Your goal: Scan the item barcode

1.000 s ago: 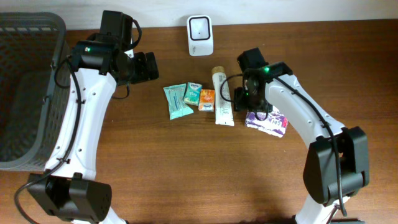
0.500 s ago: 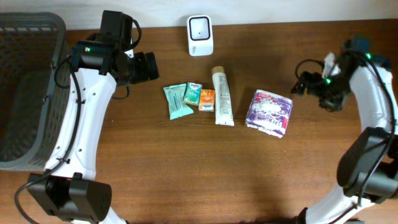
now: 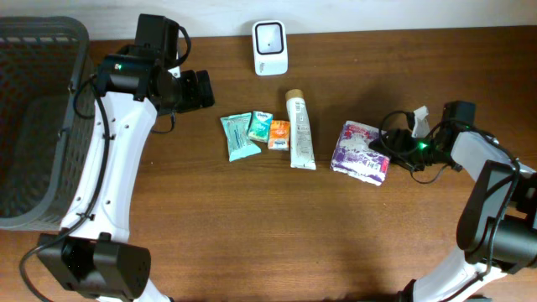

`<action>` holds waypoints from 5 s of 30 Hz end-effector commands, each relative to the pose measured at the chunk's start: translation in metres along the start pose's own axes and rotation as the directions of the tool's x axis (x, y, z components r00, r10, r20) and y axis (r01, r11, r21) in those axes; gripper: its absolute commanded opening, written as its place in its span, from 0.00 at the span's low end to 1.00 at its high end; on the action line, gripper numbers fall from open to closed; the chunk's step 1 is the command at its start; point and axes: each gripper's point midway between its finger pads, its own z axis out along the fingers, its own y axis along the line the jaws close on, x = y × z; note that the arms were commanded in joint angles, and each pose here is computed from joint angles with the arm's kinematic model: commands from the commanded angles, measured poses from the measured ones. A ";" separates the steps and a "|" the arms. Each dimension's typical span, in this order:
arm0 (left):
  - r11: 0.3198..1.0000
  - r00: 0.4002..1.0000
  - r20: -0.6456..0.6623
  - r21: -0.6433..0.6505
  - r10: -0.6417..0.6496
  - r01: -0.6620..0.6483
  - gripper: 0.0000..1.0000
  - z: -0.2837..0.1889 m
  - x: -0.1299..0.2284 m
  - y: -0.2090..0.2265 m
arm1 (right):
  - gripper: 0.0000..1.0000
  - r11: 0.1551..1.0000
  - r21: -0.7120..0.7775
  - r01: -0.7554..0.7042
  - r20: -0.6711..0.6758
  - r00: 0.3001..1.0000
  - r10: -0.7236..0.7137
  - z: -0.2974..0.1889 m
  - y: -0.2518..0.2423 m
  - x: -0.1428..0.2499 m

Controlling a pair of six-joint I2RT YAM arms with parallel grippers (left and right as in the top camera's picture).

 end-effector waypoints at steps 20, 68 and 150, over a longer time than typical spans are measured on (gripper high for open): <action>1.000 1.000 0.004 -0.007 0.003 -0.003 0.99 0.000 -0.001 0.002 | 0.04 0.814 -0.162 0.557 0.388 0.795 -0.466 -0.118 0.307 -0.044; 1.000 1.000 0.004 -0.007 0.003 -0.003 0.99 0.000 -0.001 0.002 | 0.71 0.655 0.703 0.276 -0.095 0.950 -0.298 0.010 0.082 -0.002; 1.000 1.000 0.003 -0.007 0.003 -0.003 0.99 0.000 -0.001 0.002 | 0.04 0.653 -0.254 -0.714 0.600 0.413 0.685 -0.185 -0.077 -0.223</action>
